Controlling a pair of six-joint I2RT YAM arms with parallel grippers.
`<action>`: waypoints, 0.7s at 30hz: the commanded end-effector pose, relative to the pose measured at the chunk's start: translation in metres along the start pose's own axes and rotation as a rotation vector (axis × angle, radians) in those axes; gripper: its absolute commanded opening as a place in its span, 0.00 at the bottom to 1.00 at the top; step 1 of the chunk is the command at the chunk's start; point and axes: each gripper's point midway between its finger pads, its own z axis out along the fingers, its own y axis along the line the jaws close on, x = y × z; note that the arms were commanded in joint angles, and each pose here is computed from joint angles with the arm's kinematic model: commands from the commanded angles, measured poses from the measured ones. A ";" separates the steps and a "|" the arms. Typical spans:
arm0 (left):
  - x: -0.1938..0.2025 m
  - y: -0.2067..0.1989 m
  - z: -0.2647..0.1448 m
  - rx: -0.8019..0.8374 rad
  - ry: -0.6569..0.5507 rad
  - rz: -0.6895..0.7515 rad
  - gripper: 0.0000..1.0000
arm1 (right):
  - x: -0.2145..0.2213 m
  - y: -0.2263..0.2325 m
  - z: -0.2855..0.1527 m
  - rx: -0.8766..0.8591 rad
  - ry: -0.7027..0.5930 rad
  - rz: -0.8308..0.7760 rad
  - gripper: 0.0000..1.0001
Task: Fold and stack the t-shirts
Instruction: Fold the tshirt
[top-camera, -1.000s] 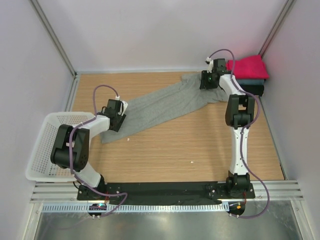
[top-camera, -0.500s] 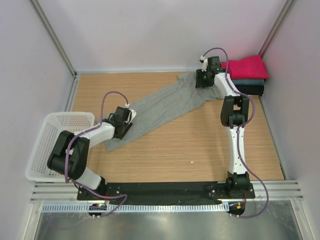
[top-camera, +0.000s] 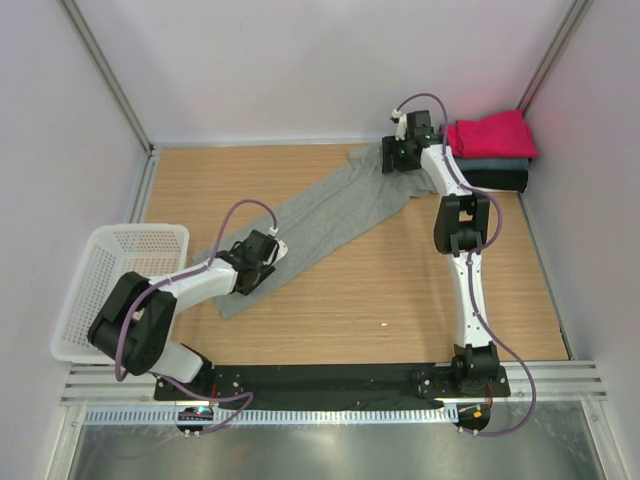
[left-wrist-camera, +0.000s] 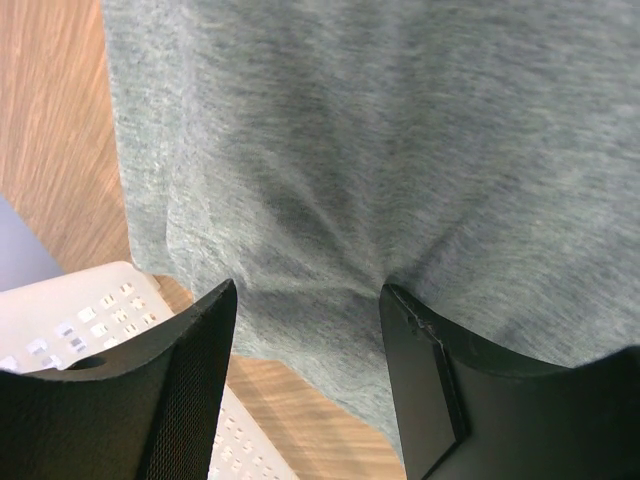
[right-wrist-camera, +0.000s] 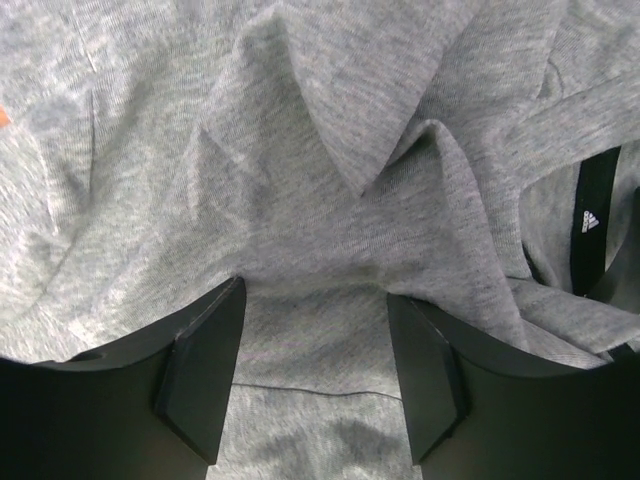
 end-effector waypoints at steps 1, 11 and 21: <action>0.020 -0.022 -0.010 0.070 0.045 0.087 0.61 | -0.005 0.001 0.008 0.014 -0.017 -0.002 0.66; -0.017 -0.007 -0.047 -0.014 -0.104 0.141 0.60 | -0.027 0.002 -0.018 0.028 -0.075 -0.019 0.68; -0.036 0.004 -0.117 0.134 -0.179 0.064 0.63 | -0.060 0.023 -0.135 0.005 -0.206 -0.029 0.70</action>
